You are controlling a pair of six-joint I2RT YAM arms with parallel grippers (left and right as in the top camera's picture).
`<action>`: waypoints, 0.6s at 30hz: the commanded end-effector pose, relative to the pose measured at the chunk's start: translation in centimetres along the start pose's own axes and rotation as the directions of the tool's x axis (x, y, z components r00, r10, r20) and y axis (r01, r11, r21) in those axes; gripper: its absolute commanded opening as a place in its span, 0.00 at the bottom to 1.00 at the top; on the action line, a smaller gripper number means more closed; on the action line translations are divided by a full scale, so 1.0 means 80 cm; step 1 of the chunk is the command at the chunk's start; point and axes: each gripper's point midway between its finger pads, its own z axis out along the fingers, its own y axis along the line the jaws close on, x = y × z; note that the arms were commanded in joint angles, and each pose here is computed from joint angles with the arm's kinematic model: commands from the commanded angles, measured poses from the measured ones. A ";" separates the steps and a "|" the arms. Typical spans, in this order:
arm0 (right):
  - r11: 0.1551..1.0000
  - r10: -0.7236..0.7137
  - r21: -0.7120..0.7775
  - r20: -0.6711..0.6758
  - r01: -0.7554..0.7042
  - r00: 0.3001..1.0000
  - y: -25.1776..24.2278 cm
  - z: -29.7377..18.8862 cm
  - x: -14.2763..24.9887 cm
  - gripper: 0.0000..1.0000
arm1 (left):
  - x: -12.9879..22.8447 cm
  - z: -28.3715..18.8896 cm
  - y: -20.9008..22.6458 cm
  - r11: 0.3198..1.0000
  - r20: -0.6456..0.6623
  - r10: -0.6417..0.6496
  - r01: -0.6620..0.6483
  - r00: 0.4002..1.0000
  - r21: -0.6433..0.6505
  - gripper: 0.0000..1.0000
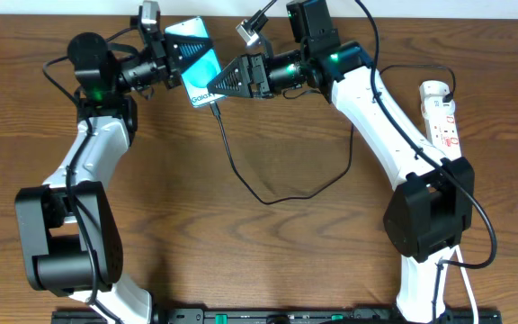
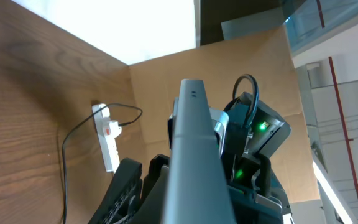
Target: Plug charger to phone and switch on socket
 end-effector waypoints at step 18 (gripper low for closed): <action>0.864 0.189 0.435 0.191 -0.256 0.963 -0.133 -0.136 -0.002 0.99 | -0.025 -0.058 0.050 0.991 0.090 -0.063 0.074 0.994 -0.113 0.07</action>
